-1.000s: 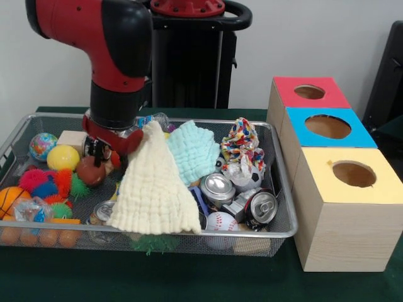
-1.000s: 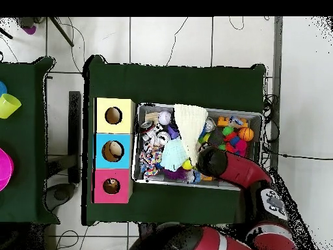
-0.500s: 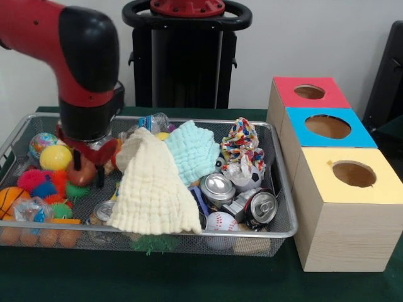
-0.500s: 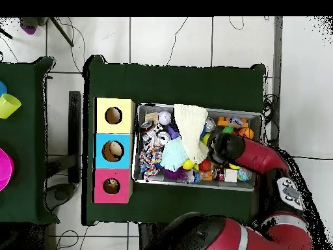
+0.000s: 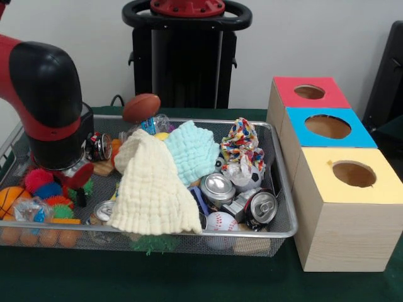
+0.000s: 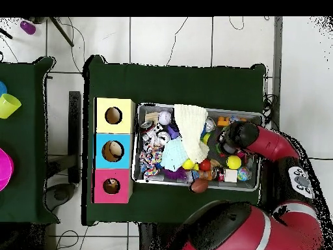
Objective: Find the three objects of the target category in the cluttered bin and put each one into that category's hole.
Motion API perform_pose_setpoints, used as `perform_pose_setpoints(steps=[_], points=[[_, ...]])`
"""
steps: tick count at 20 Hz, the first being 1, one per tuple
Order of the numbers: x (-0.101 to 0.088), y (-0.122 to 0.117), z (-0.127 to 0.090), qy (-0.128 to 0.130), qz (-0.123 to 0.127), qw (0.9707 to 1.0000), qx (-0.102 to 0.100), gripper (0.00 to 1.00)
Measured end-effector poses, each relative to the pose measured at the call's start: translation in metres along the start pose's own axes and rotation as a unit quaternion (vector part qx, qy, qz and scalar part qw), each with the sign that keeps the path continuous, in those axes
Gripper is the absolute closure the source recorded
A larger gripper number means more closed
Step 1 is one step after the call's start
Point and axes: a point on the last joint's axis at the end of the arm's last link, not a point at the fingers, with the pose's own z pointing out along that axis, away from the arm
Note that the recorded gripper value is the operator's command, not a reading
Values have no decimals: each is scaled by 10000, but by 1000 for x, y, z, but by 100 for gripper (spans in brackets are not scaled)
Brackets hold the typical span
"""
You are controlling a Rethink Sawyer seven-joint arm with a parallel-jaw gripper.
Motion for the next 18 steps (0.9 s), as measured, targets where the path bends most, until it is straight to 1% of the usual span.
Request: perform_pose_setpoints(steps=[4, 12, 18], points=[[1, -1, 0, -68, -52, 10000, -42, 0], [1, 0, 1, -124, -188, 9997, -21, 0], [-2, -1, 1, -51, -199, 9998, -37, 0]])
